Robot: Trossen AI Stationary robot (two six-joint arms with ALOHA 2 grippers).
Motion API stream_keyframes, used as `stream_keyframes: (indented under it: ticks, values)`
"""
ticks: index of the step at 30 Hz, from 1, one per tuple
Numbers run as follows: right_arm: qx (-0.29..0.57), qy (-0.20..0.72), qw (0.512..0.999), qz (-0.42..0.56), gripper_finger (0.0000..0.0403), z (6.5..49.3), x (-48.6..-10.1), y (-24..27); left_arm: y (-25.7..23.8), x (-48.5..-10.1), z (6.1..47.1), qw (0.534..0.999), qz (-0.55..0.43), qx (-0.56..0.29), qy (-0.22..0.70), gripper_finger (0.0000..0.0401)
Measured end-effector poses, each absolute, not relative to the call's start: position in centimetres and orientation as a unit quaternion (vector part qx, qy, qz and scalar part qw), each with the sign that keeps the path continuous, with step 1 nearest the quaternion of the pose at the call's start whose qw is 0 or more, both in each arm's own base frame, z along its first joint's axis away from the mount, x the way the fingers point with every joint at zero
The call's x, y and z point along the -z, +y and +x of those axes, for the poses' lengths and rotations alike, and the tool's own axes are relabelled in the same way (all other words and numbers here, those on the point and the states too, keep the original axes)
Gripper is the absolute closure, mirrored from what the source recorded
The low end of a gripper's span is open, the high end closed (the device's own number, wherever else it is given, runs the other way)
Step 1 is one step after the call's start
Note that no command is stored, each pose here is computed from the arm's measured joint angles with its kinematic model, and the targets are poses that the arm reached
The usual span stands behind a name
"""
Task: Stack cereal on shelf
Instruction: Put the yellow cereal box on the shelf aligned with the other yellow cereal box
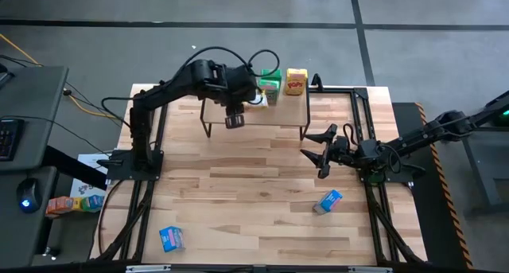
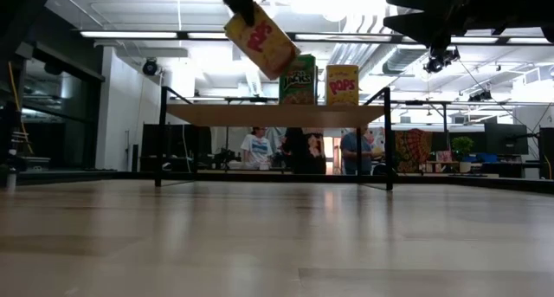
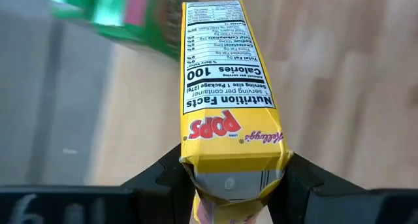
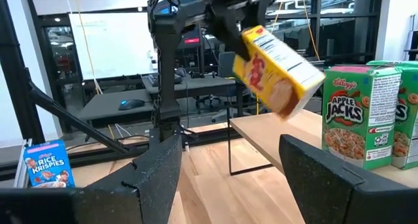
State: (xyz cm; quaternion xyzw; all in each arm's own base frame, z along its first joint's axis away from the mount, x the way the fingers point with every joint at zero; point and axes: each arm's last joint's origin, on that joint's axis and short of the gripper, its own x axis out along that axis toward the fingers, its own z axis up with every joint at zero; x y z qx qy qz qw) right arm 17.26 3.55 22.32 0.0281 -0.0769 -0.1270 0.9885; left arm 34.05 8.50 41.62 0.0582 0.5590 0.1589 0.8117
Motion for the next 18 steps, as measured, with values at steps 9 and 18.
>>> stream_keyframes:
  ticks: [9, 18]
  values:
    - [0.126, -0.072, 0.989, 0.033, 0.0152, 17.3, -22.2, 3.6, 7.4, -40.9, 34.5, 0.825, -0.044, -0.082, 0.558, 0.0263]
    - [0.114, -0.09, 0.988, 0.06, 0.018, 19.2, -23.5, 3.6, 5.3, -40.9, 34.9, 0.829, 0.015, -0.02, 0.559, 0.0263]
